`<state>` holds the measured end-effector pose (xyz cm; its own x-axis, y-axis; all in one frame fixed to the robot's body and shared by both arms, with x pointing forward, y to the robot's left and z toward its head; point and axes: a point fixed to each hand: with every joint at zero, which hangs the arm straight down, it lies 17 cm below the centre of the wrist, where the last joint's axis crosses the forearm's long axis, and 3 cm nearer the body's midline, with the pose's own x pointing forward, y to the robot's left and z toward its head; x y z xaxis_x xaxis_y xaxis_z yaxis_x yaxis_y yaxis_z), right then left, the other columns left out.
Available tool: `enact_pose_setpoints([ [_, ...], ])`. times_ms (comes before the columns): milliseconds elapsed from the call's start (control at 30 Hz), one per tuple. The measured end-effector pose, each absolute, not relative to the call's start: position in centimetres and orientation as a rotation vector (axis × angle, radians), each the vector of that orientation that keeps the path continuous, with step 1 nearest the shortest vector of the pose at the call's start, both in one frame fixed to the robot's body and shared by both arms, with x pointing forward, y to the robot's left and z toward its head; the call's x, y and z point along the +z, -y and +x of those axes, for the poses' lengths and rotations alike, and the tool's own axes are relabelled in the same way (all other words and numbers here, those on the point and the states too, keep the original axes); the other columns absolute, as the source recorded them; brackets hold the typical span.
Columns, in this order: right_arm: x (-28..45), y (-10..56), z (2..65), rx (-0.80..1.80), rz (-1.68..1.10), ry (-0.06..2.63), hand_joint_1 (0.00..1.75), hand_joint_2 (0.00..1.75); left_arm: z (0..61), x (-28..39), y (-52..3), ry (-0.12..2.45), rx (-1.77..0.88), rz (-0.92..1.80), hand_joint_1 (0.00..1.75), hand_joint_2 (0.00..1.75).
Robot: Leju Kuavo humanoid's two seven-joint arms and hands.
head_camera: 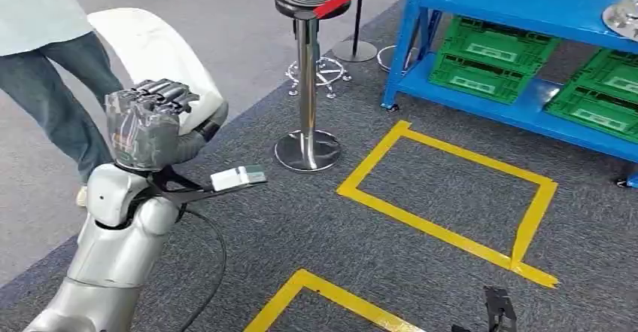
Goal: Take the parts from the cabinet and place them on the table.
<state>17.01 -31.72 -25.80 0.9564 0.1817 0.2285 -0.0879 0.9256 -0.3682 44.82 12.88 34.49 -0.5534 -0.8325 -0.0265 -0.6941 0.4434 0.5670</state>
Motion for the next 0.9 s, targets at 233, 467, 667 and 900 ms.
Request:
enact_pose_setpoints([
  [233,-25.81,31.75,16.98,0.14,-0.364,0.263,0.0,1.75,44.87,34.52,-12.96,2.441,-0.781,1.324,1.75,1.75],
  [467,-25.8,31.59,17.12,0.142,-0.357,0.265,0.0,1.75,44.91,34.77,-12.9,2.445,-0.776,1.326,1.75,1.75],
  [667,-25.81,31.56,17.13,0.15,-0.355,0.266,0.0,1.75,44.89,34.87,-12.84,2.447,-0.77,1.324,1.75,1.75],
  [900,-25.93,31.67,16.68,0.155,-0.357,0.259,0.0,1.75,44.9,34.63,-12.88,2.44,-0.77,1.32,1.75,1.75],
])
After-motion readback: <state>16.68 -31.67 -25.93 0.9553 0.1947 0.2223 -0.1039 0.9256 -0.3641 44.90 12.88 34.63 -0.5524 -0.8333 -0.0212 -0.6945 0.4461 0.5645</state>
